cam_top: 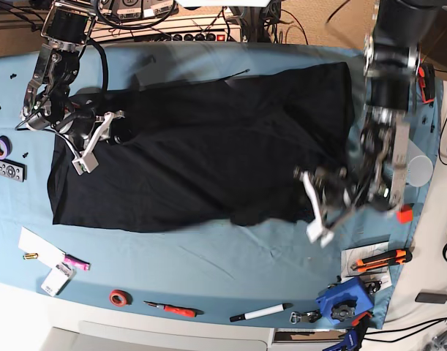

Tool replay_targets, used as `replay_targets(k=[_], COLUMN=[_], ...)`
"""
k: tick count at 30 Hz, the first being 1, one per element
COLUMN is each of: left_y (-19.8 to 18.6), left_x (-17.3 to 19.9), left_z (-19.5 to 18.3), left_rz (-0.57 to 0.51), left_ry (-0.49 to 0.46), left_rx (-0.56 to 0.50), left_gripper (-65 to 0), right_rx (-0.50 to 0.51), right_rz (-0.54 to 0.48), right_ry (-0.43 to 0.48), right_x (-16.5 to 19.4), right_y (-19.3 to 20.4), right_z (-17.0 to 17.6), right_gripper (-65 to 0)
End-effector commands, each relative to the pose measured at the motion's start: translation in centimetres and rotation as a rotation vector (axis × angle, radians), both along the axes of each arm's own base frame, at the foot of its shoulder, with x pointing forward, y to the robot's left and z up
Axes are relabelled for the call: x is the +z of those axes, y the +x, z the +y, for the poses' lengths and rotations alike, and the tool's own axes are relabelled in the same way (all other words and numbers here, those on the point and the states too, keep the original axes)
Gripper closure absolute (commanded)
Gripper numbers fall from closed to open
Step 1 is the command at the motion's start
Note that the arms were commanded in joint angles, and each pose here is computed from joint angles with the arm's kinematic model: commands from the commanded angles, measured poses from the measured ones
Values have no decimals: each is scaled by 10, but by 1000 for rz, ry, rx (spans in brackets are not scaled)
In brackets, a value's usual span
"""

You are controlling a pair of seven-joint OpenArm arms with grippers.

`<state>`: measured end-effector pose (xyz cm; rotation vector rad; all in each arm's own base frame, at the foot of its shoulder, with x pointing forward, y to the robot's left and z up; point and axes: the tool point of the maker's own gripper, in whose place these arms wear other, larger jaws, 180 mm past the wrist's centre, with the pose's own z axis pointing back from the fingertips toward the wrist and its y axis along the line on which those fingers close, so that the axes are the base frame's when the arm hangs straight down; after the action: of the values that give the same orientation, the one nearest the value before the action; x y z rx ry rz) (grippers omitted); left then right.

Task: Layout the t-shirt on the table in an organized manner, then fold the t-shirt properly
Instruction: 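Fold the hem toward the right gripper with the left gripper, then press the folded fabric down with the left gripper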

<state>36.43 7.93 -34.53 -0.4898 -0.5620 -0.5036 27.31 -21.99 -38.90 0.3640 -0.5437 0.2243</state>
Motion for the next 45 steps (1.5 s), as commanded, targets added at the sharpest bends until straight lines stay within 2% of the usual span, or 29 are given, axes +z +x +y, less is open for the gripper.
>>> replay_targets(k=[1,5,8,11,13,14,17,20,22,24,29,31,34,40,45], left_y=[4,-30,-35,-31,-27,-26,-21,-16,-7,0,-7,-15,-22,6,-2], left_x=[16,-4,-8,-1,7,13,38,72,85,81,42,32,20,31,22], left_z=[0,-2,-4,-6,-9,-11,-18,-29,-30,-28,-42,-54,-65,-57,-56], left_rz=[-58,-29,-30,-65,-106,-131,-219,-375,-508,-572,-543,-533,-521,-627,-578], left_ry=[-29,-45,-59,-56,-51,-46,-36,-28,7,72,202,234,278,348,368], left_rx=[-4,-8,-7,-43,-93,-121,-165,-226,-252,-266,-369,-430,-457,-264,-311], left_gripper=[0,0,-14,-209,-287,-297,-297,-297,-297,-297,-329,-336,-336,-336,-336], right_rx=[-1,-4,-5,-5,-6,-5,-5,-7,-8,-8,-8,-9,-9,-6,-6], right_rz=[1,-9,-14,-15,-15,-15,-16,-19,-22,-23,-23,-23,-23,-14,-13], right_ry=[-38,-34,-33,-33,-33,-33,-33,-35,-36,-36,-35,-35,-35,-38,-39], right_x=[2,3,4,4,4,4,4,4,4,4,4,4,4,3,3], right_y=[2,4,4,5,5,5,5,5,6,6,6,6,6,5,4], right_z=[-8,-8,-8,-8,-8,-8,-8,-8,-8,-8,-8,-8,-8,-9,-9], right_gripper=[-161,-161,-161,-161,-161,-161,-161,-161,-161,-161,-161,-161,-161,-161,-161])
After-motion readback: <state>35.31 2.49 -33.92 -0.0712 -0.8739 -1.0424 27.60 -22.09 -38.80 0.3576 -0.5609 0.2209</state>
